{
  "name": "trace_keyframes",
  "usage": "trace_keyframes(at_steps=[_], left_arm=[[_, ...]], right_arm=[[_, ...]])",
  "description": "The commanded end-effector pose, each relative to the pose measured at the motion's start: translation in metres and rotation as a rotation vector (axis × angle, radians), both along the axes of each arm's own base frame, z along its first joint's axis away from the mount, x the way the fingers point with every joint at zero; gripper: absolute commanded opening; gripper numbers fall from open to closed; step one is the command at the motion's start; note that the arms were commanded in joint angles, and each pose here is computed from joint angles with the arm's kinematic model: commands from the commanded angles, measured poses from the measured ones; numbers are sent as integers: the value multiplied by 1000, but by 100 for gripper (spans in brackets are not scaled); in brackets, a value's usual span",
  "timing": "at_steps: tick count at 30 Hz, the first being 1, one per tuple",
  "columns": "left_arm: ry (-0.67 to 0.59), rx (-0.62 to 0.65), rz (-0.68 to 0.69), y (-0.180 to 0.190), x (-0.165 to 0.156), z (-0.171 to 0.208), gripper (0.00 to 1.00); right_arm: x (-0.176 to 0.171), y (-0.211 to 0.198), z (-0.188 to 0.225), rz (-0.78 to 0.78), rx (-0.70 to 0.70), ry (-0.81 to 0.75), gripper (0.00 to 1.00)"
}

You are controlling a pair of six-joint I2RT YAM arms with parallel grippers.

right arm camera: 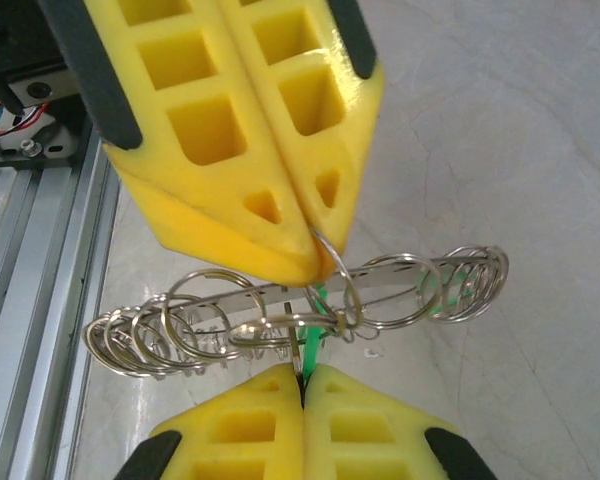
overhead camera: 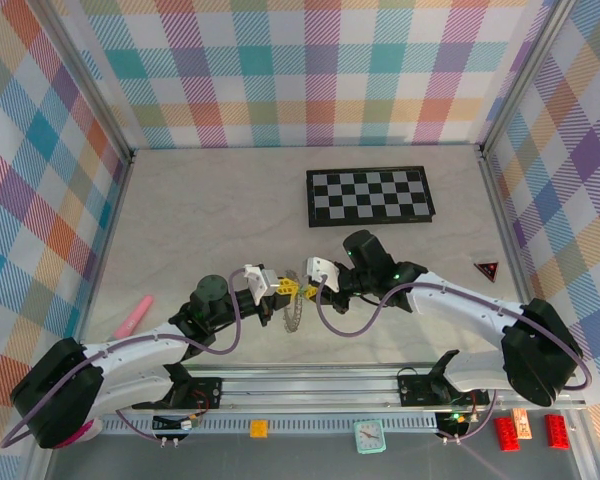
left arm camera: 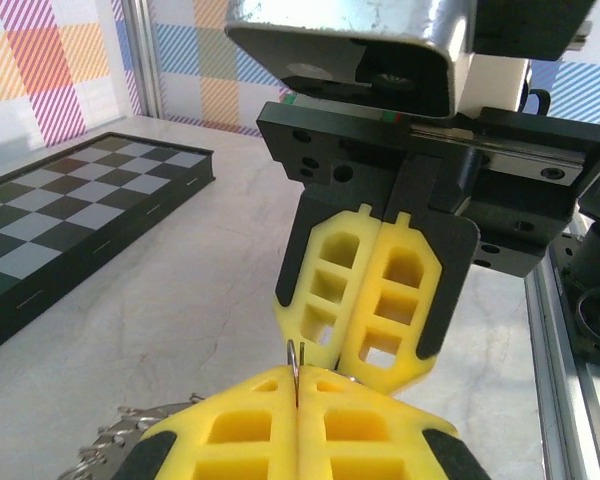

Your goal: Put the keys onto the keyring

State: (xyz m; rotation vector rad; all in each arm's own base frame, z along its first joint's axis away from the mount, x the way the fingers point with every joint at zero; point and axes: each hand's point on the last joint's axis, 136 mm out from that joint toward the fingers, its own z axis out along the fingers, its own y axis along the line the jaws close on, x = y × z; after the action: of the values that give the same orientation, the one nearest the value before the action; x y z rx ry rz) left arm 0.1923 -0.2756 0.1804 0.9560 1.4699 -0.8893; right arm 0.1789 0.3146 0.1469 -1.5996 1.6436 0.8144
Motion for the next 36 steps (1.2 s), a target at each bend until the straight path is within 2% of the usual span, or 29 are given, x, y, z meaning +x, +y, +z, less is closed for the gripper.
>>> trace_keyframes(at_steps=[1,16,17,18,19,21,26,31,36], left_arm=[[-91,-72,-47,-7,-6,26,0],[-99,-52,-59,-10,-5,24,0],[-98,-49,-62,-11,-5,24,0],[-97,-46,-63,-11,-5,22,0],[-97,-42,-64,-11,-5,21,0],[-96,-30,-66,-11,-5,19,0],[-88,5,-104,-13,-10,11,0],[-105,8,-122,-14,-13,13,0],[-109,6,-138,-15,-15,14,0]], right_arm=[[-8,7,6,60,-1,12,0],[-5,0,-5,14,-53,28,1],[-4,0,-2,8,-42,18,10],[-3,-1,3,-2,-28,1,23],[-3,-3,8,-8,-15,-19,29],[-3,-9,13,-25,-4,-44,32],[-6,-18,29,-30,63,-2,29],[-12,-11,41,6,141,39,27],[-10,-6,36,11,144,75,28]])
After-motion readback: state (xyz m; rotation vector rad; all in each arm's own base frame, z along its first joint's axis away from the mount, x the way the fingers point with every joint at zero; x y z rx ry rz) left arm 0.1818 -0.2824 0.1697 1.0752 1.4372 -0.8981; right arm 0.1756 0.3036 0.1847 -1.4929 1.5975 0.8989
